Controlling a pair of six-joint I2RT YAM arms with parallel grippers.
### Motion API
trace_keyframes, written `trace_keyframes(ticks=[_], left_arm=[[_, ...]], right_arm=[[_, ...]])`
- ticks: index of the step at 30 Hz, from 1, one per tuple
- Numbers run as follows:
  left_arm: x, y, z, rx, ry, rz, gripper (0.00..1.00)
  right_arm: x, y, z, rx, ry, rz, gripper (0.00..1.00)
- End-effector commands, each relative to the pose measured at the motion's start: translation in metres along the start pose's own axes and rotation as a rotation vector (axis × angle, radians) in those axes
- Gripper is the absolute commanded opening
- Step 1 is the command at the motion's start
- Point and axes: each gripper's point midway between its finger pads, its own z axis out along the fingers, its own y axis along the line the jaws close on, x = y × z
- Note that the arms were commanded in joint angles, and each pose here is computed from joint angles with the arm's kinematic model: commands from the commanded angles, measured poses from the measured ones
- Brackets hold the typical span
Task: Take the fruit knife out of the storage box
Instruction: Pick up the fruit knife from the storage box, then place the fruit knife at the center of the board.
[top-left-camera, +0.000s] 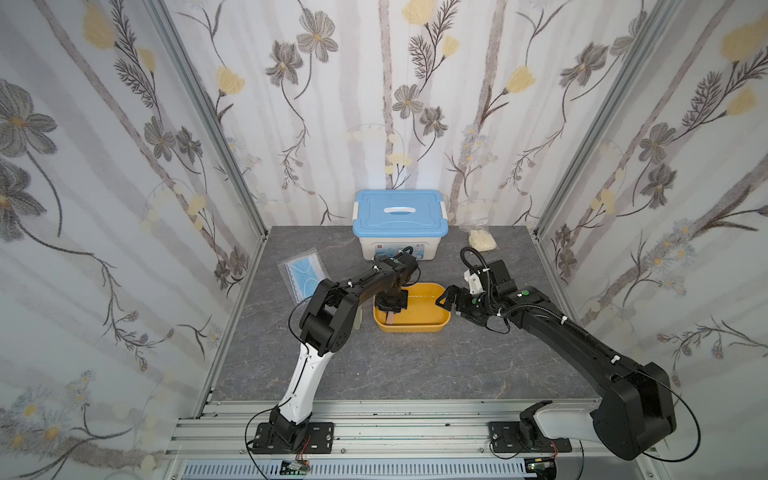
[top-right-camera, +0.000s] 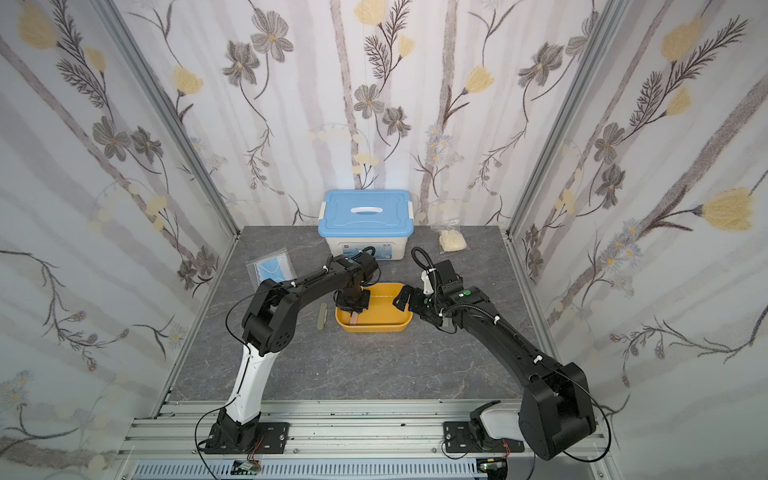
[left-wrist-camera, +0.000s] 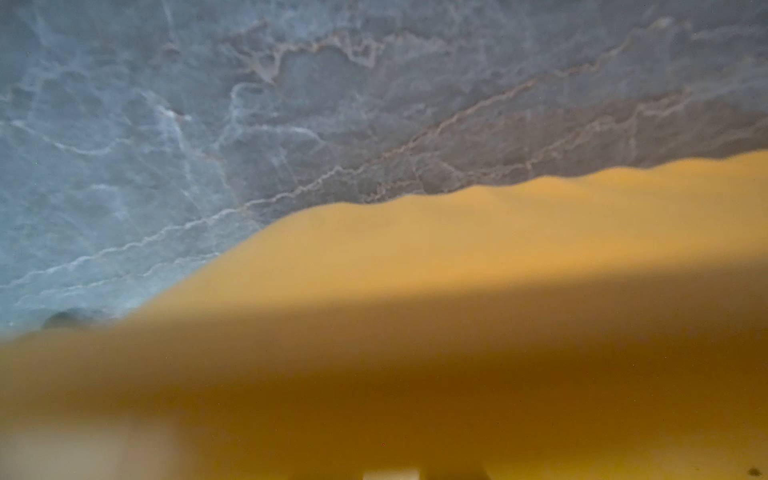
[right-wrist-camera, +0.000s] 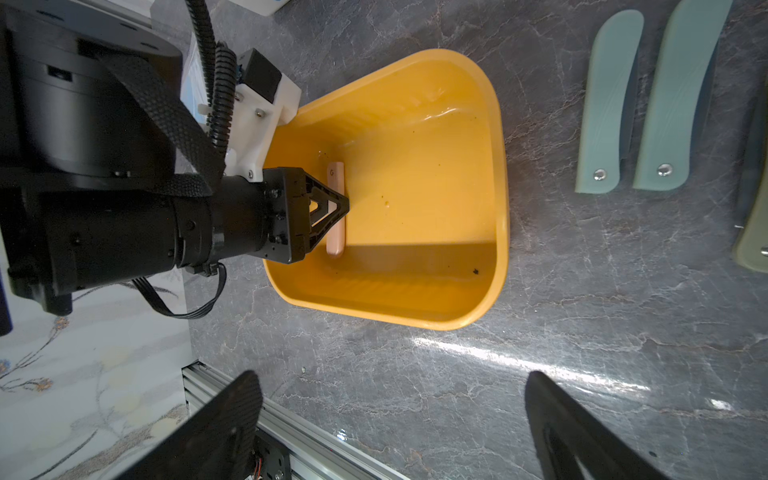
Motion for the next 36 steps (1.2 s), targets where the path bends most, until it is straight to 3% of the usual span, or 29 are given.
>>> trace_keyframes(ticks=[1, 15, 22, 28, 36], left_arm=[[0.004, 0.006, -0.008, -0.025, 0.016, 0.021, 0.00], [-0.015, -0.003, -0.056, 0.014, -0.074, 0.042, 0.00], [-0.022, 0.000, -0.089, 0.013, -0.141, 0.054, 0.00], [-0.019, 0.015, -0.108, -0.012, -0.179, 0.057, 0.00], [-0.013, 0.064, -0.119, -0.012, -0.191, -0.014, 0.00]], right_arm=[[-0.006, 0.003, 0.000, -0.004, -0.027, 0.003, 1.00], [-0.009, 0.009, 0.005, -0.023, -0.018, 0.002, 1.00], [-0.007, 0.034, 0.013, -0.054, 0.000, -0.053, 1.00], [-0.002, 0.067, 0.027, -0.077, 0.026, -0.104, 1.00], [-0.011, 0.103, 0.041, -0.179, 0.020, -0.078, 1.00]])
